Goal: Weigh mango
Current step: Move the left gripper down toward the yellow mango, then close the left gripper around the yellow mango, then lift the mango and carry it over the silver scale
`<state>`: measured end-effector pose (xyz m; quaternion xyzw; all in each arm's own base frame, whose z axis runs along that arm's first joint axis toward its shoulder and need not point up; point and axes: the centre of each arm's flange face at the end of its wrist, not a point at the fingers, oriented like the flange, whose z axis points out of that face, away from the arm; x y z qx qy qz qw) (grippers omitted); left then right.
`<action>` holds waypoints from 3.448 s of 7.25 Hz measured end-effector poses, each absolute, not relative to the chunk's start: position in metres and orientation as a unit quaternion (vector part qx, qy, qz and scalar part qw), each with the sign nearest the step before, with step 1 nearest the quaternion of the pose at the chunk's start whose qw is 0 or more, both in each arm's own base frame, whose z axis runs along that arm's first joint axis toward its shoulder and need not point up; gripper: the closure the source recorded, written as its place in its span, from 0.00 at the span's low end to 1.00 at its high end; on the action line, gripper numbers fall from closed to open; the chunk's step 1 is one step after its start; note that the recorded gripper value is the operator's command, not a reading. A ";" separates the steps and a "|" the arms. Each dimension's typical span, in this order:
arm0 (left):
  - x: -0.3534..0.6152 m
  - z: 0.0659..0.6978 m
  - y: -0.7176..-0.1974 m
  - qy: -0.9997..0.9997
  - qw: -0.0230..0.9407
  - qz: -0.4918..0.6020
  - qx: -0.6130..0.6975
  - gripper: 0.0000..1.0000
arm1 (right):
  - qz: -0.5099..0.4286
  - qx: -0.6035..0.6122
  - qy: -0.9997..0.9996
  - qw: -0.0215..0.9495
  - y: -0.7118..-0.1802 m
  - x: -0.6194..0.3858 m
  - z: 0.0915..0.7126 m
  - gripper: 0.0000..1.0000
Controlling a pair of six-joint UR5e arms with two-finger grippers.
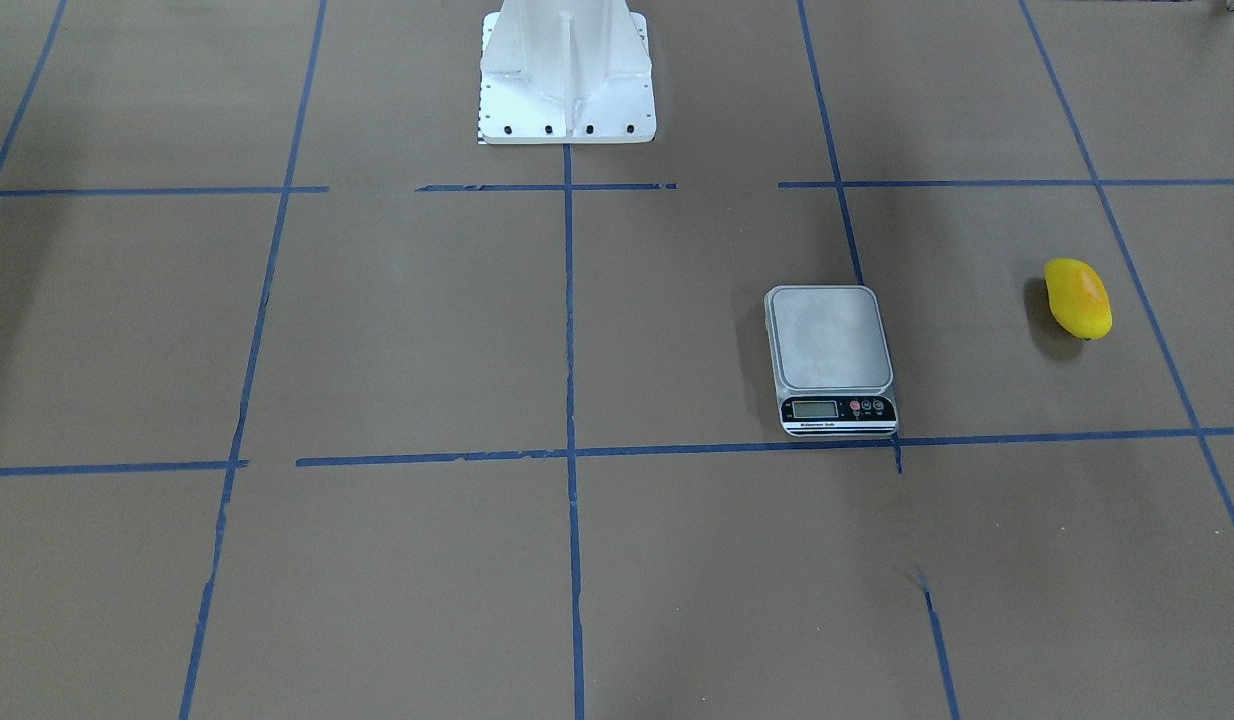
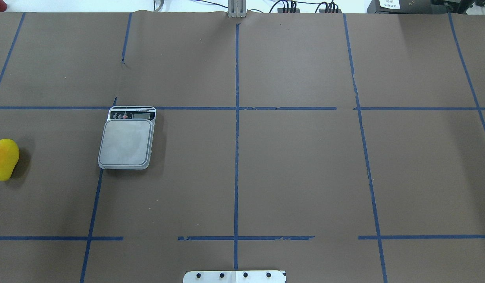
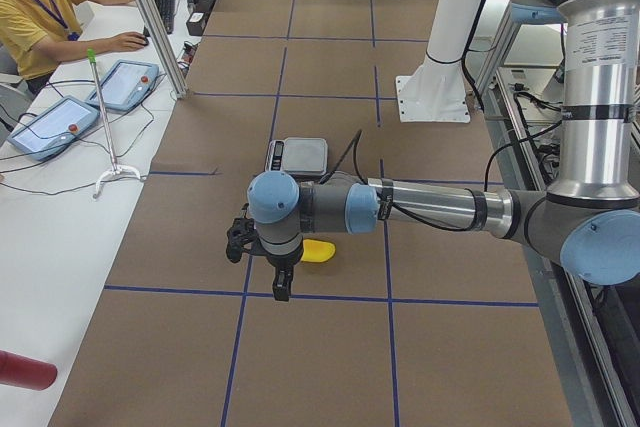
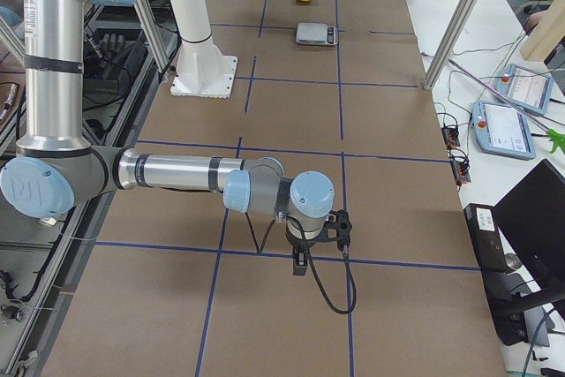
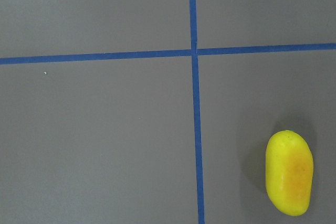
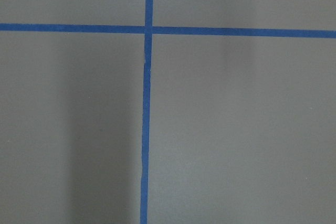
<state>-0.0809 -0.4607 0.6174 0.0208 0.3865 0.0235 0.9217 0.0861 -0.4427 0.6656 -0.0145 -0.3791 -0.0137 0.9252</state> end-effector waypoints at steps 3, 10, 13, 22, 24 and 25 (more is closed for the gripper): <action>-0.075 0.608 -0.462 0.386 0.922 0.034 0.031 0.00 | -0.014 -0.015 -0.379 0.925 -0.443 0.086 0.666 0.00; 0.114 0.626 -0.468 0.409 0.911 0.042 0.023 0.00 | -0.014 -0.015 -0.379 0.925 -0.443 0.086 0.666 0.00; 0.157 0.649 -0.457 0.391 0.919 0.055 0.004 0.00 | -0.014 -0.015 -0.379 0.925 -0.443 0.086 0.666 0.00; 0.201 0.498 -0.506 0.449 0.892 0.048 0.012 1.00 | -0.014 -0.015 -0.379 0.925 -0.443 0.086 0.666 0.00; 0.256 0.427 -0.536 0.472 0.882 0.016 0.000 1.00 | -0.014 -0.014 -0.379 0.925 -0.443 0.086 0.666 0.00; 0.299 0.410 -0.534 0.471 0.882 0.013 -0.015 1.00 | -0.014 -0.015 -0.379 0.925 -0.443 0.086 0.666 0.00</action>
